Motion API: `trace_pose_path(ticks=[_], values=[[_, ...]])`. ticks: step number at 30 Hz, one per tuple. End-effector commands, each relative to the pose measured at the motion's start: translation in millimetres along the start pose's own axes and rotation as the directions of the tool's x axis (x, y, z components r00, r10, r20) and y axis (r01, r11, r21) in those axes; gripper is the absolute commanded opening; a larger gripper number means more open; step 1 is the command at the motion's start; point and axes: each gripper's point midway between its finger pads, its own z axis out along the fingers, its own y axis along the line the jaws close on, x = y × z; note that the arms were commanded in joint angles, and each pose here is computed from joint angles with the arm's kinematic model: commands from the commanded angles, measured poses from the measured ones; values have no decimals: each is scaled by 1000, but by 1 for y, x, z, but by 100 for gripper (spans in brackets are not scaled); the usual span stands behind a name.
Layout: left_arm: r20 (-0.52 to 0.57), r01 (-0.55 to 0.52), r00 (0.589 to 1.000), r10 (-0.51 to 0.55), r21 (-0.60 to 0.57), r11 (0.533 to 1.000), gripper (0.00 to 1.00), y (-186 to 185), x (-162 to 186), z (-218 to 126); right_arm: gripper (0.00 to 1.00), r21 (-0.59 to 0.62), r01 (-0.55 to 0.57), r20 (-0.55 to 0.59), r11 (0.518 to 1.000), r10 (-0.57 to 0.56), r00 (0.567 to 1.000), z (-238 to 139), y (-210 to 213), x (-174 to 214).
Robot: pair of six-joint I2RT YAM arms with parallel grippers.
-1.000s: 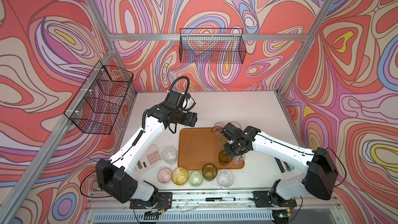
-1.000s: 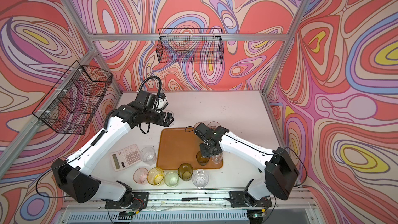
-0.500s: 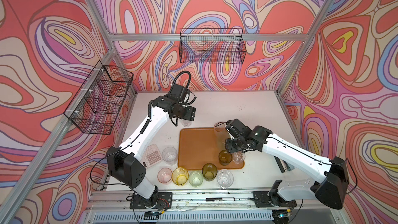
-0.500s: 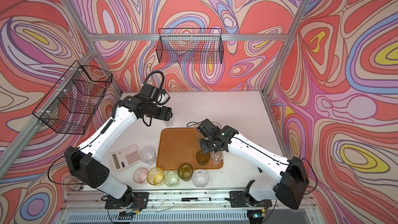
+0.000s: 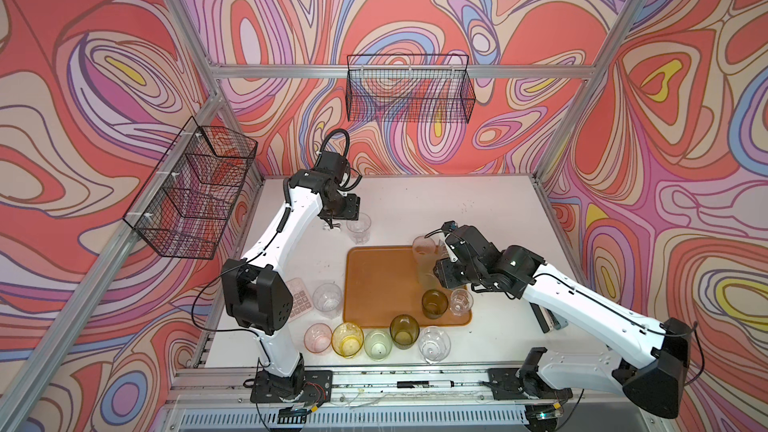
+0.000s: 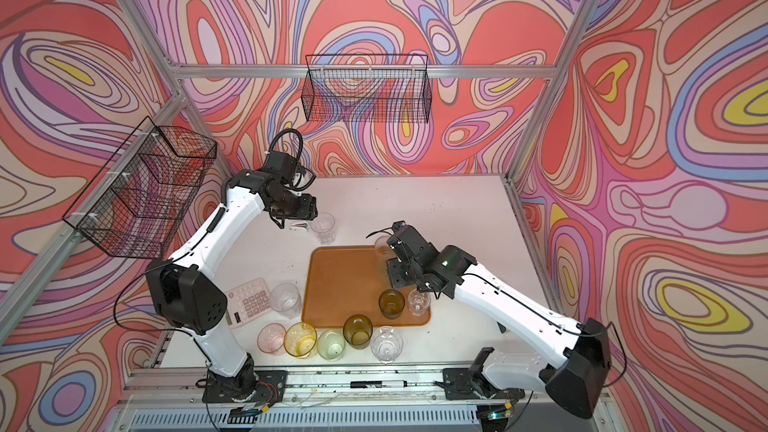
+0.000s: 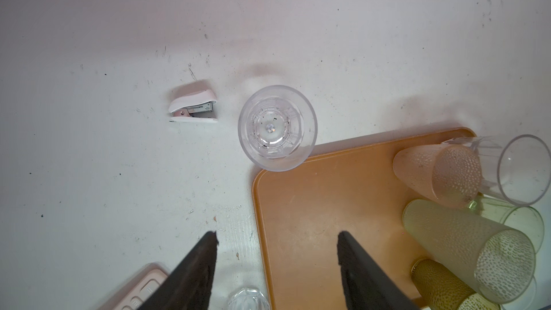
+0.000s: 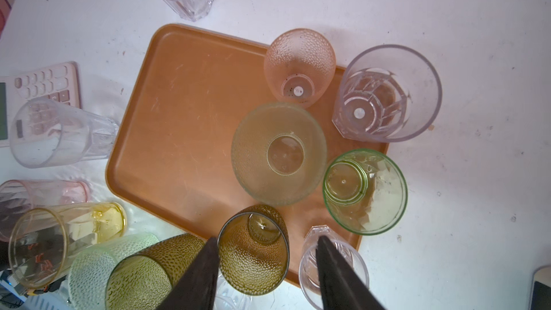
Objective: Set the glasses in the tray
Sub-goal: 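Lower left gripper onto the clear glass beyond the tray while right gripper rises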
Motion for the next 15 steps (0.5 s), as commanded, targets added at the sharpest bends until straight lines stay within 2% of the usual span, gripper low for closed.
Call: trace_pose_path(ticks=[1,10,15], values=[[-51,23,998,-24,-11,1000,63,6,4,3,55,-13,23,62,1000,-22,998,-10,2,-12],[-117,84,989,-85,-15,996,58,16,1,33,59,-9,54,129,999,-52,990,-27,-4,-17],[-137,99,985,-107,-68,993,53,32,-4,45,61,7,53,133,999,-53,990,-28,-8,-15]])
